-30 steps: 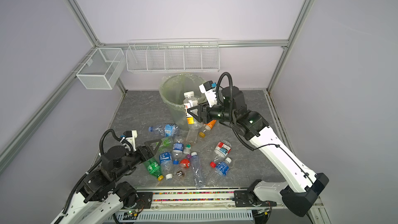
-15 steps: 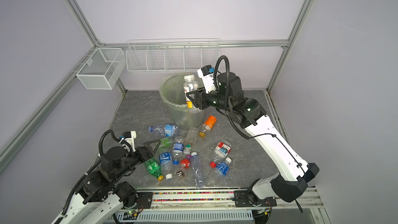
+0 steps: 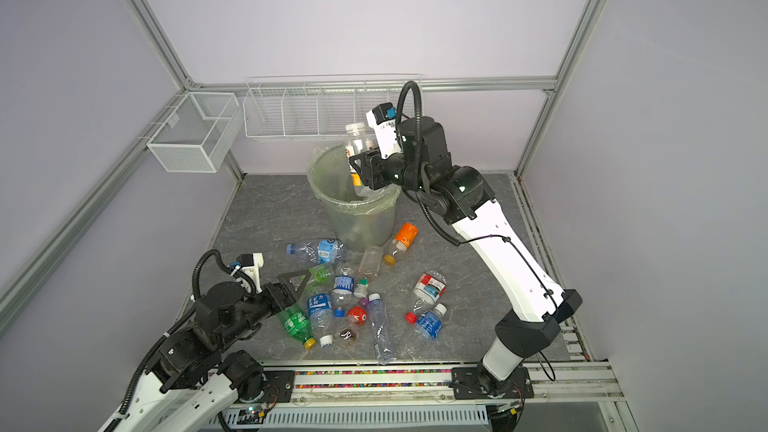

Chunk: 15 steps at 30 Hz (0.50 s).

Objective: Throw the plastic bottles in the bin
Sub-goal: 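Carry the tea bottle with the right gripper over the wastebasket opening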

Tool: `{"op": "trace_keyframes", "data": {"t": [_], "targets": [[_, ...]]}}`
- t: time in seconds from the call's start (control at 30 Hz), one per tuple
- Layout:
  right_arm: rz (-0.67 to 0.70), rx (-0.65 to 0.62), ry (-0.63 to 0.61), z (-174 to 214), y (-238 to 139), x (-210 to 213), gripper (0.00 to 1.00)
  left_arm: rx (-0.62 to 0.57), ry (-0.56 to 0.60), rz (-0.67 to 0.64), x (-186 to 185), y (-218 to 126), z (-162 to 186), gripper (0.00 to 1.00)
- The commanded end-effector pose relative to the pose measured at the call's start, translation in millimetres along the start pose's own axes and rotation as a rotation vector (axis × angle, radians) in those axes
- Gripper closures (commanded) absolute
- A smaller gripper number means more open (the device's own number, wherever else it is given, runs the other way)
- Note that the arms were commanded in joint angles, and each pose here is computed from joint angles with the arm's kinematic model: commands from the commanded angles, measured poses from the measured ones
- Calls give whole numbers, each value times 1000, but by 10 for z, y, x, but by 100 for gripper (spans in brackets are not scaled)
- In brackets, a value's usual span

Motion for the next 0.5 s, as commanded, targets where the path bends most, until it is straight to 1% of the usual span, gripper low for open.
{"op": "trace_keyframes", "data": {"t": [0.0, 0.23, 0.47], "targets": [[18, -12, -35, -57, -6, 42, 93, -11, 19, 19, -63, -80, -45, 6], [39, -15, -46, -88, 159, 35, 93, 0, 38, 21, -49, -74, -20, 5], [47, 17, -44, -84, 439, 4, 93, 9, 40, 24, -39, -70, -2, 5]]}}
Point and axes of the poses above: each gripper's point midway between its finger pads, its own y axis out along the fingers, its own x axis along the line the jaws close on, z = x × y, the point moved 9 cm from there along -y, back along the fingers, and after that the axes turned 4 degrees about y, right-handed, at the moved point
